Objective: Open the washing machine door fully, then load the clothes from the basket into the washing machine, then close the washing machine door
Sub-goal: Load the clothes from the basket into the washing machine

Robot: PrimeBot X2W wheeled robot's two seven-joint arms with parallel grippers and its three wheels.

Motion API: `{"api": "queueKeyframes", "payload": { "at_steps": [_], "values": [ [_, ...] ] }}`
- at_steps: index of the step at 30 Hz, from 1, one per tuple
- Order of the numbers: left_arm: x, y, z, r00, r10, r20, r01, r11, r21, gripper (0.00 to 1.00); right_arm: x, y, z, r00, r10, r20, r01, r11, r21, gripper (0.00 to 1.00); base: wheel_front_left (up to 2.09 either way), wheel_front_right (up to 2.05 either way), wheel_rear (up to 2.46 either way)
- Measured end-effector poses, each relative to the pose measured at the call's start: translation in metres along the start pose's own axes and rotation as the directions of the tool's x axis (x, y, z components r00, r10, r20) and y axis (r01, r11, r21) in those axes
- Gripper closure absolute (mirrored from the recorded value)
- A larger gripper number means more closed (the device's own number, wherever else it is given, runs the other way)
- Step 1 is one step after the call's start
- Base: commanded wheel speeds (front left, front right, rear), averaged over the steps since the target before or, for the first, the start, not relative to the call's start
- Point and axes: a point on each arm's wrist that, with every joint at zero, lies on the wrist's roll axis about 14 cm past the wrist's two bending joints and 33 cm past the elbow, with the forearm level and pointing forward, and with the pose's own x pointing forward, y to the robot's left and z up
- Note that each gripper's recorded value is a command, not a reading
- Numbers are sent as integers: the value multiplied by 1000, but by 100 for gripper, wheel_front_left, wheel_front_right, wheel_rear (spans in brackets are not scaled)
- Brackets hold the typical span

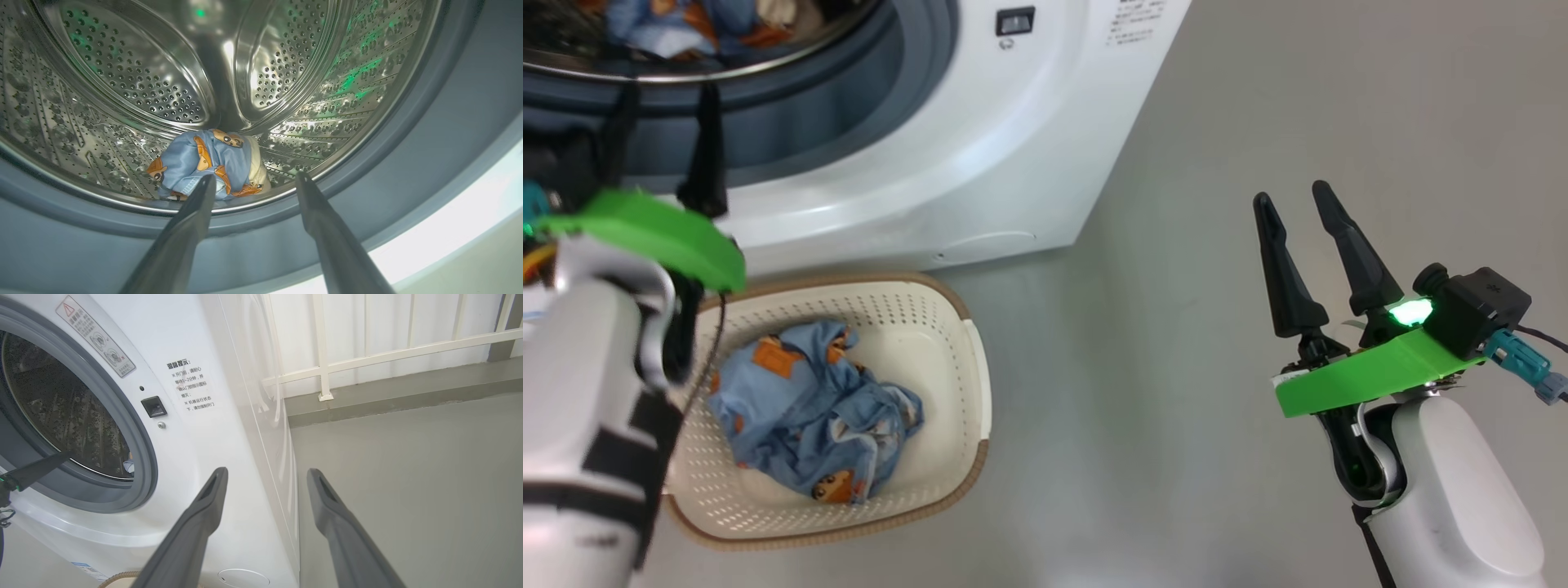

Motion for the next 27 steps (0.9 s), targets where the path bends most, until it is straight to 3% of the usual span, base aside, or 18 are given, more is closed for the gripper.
{"api": "queueKeyframes", "payload": {
  "at_steps": [27],
  "values": [
    [-153,0,50,981,138,135,-134,990,-35,0,-32,32,38,993,108,52,-107,994,-20,0,0,0,0]
  ]
}}
